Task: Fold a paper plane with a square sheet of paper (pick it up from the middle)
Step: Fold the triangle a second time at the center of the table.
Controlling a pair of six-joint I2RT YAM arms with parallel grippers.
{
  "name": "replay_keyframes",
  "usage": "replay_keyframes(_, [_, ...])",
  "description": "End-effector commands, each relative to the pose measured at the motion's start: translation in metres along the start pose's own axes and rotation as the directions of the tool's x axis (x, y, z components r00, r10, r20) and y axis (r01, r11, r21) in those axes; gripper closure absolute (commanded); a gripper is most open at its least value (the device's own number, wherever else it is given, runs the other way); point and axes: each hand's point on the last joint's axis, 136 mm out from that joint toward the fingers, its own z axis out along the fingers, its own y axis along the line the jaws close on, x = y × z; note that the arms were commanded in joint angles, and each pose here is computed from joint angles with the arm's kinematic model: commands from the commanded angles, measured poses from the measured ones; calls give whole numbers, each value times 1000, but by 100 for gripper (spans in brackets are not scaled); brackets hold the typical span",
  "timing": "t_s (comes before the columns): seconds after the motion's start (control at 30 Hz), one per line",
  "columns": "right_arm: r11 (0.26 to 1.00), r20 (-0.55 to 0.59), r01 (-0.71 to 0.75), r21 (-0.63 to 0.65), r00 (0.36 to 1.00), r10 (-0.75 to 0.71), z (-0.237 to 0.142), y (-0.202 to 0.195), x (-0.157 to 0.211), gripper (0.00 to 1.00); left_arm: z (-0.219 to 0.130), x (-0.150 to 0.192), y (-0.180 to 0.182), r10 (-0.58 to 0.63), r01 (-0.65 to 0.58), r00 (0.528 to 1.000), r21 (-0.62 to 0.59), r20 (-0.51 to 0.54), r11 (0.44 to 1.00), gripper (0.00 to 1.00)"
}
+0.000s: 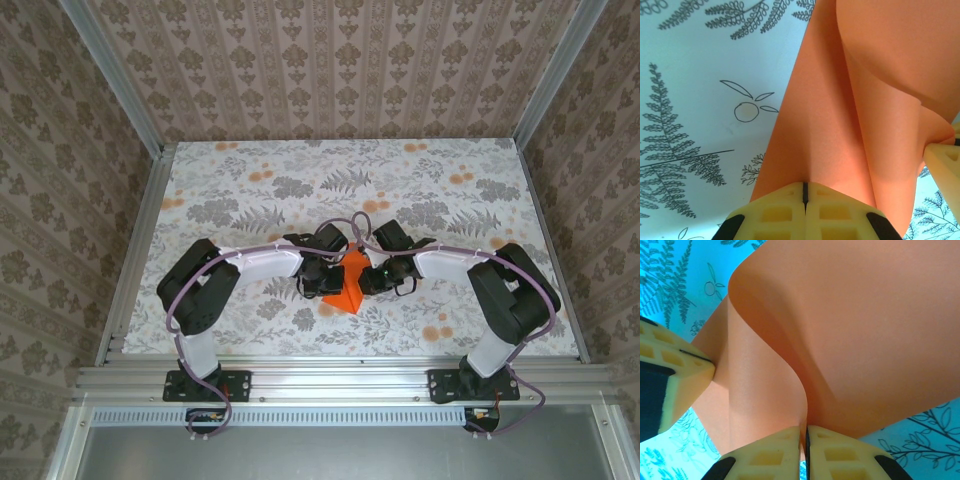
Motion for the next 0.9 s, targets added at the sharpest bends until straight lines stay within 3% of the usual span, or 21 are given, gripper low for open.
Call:
replay_keyframes(0.0, [999, -1, -23, -34, 1000, 23, -7, 7, 0, 87, 11, 10, 15, 11, -14, 999, -74, -42, 997, 100])
replay_keyframes(0.3, [998, -12, -26, 51, 1000, 27, -2, -11, 1, 87, 12, 11, 18, 11, -14, 999, -80, -42, 997, 100])
replay_keyframes(0.87, [997, -58, -47, 64, 997, 51, 5, -16, 11, 87, 4, 6, 9, 15, -15, 1000, -57, -17, 998, 99])
